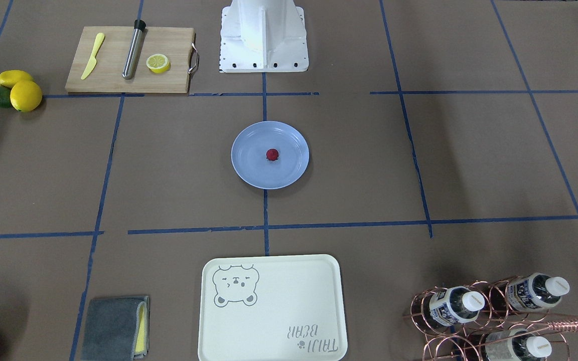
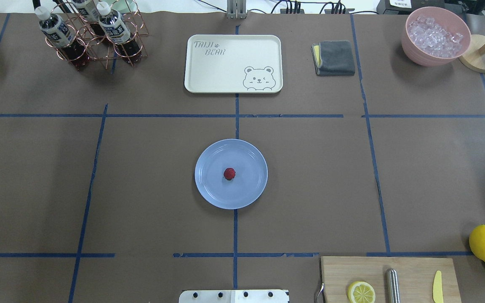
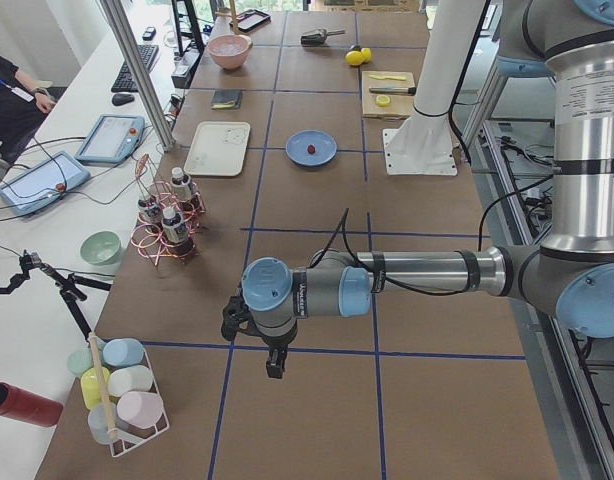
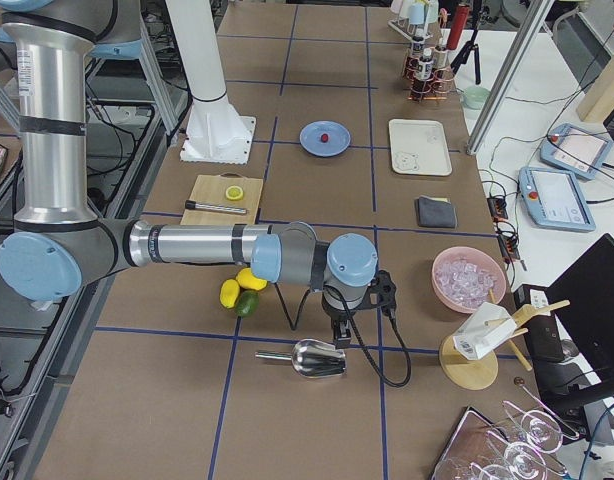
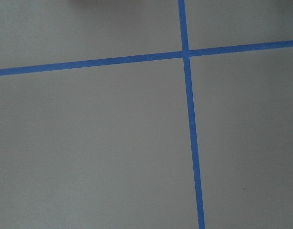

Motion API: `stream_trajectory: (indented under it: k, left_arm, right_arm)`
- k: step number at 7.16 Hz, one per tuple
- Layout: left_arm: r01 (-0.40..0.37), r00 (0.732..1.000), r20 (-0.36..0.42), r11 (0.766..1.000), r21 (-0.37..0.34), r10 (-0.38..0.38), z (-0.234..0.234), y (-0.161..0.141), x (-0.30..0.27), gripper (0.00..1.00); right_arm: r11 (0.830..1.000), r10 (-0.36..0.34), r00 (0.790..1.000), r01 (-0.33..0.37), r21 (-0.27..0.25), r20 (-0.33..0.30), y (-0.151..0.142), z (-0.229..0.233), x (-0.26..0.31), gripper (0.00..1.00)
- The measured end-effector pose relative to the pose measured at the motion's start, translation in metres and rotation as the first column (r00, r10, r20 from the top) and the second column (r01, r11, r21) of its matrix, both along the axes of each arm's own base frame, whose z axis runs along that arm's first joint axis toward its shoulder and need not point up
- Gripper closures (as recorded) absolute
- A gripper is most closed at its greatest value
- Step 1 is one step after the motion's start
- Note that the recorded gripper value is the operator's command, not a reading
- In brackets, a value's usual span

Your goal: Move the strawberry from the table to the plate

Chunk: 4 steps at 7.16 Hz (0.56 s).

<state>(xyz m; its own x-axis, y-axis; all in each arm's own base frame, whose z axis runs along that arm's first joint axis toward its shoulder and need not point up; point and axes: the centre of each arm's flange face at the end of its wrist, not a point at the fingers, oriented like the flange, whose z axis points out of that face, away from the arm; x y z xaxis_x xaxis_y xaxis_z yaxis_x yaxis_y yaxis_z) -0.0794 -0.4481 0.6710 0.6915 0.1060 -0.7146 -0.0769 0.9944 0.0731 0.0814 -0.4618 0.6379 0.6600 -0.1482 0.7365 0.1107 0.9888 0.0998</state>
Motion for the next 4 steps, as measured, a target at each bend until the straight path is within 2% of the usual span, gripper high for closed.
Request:
stream_trajectory:
  k: [4]
  left_arm:
    - [-0.001,1.000,0.000,1.000,0.005,0.001,-0.0004,-0.0004,0.0005,0.00]
  right_arm:
    - [1.000,0.002,1.000,-0.002,0.001,0.002,-0.0002,-0.0013,-0.0001,0.00]
